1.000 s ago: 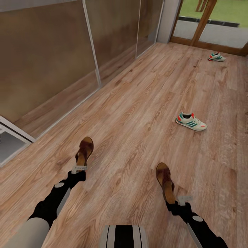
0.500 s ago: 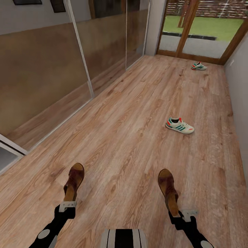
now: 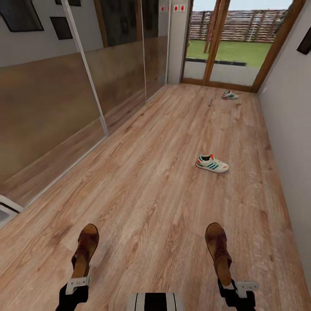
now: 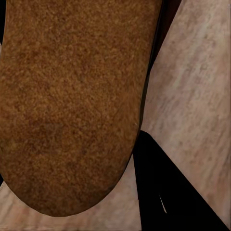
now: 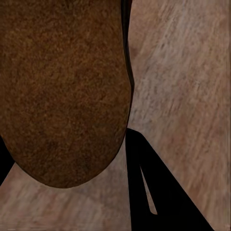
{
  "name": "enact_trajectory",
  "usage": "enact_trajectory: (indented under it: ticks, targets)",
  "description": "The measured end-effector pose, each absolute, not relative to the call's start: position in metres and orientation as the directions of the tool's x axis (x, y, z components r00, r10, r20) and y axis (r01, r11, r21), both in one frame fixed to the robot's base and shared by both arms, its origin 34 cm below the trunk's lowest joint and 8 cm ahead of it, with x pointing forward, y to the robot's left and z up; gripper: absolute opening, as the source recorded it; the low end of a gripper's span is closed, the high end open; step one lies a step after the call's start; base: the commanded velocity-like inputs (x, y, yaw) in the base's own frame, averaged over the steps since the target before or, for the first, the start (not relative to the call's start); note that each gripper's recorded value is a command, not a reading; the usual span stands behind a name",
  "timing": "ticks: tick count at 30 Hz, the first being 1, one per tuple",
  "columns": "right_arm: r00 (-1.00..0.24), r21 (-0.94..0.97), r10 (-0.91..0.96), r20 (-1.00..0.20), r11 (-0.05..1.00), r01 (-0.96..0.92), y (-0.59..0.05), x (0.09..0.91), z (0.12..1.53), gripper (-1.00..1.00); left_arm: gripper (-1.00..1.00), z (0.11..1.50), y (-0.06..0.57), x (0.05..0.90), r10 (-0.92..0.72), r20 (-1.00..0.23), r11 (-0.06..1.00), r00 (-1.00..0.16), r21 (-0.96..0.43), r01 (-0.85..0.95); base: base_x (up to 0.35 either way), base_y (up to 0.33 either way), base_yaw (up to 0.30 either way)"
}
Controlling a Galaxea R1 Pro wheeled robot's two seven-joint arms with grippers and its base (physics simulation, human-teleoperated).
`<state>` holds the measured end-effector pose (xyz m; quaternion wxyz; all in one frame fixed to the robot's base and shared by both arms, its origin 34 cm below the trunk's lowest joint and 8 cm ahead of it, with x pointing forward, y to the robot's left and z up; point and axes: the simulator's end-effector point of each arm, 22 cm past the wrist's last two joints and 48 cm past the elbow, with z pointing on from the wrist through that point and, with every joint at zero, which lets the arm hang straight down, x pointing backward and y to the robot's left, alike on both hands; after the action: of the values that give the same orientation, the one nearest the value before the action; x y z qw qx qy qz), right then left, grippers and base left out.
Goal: Pick up the two gym shoes and the two sandals from the corridor floor and place them onto the hallstand (shoe rack) in the corridor, making sure they are on the rack and not on the floor. Arrange them so the two gym shoes are next to each other and the two sandals are next to each other.
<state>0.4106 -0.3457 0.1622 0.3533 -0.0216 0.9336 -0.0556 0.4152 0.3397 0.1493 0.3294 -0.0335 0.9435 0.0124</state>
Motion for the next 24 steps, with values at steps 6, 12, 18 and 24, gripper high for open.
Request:
enact_trajectory:
  ticks: [6, 12, 18, 24]
  targets:
    - [-0.745, -0.115, -0.072, -0.663, 0.993, 0.006, -0.344, 0.407, 0.167, -1.0, -1.0, 0.159, 0.356, 0.403, -0.09, -0.647, 0.992, -0.757, 0.011, -0.127, 0.0, 0.0, -0.163]
    - [-0.732, -0.113, -0.071, -0.678, 0.994, 0.008, -0.343, 0.412, 0.175, -1.0, -1.0, 0.171, 0.376, 0.399, -0.086, -0.667, 0.989, -0.74, 0.033, -0.145, 0.0, 0.0, -0.163]
    - [-0.722, -0.109, -0.071, -0.688, 0.994, 0.007, -0.341, 0.415, 0.182, -1.0, -1.0, 0.183, 0.38, 0.409, -0.07, -0.691, 0.99, -0.72, 0.038, -0.133, 0.0, 0.0, -0.159]
    - [-0.705, -0.108, -0.071, -0.706, 0.994, 0.008, -0.34, 0.422, 0.192, -1.0, -1.0, 0.195, 0.379, 0.42, -0.069, -0.714, 0.991, -0.697, 0.033, -0.132, 0.0, 0.0, -0.155]
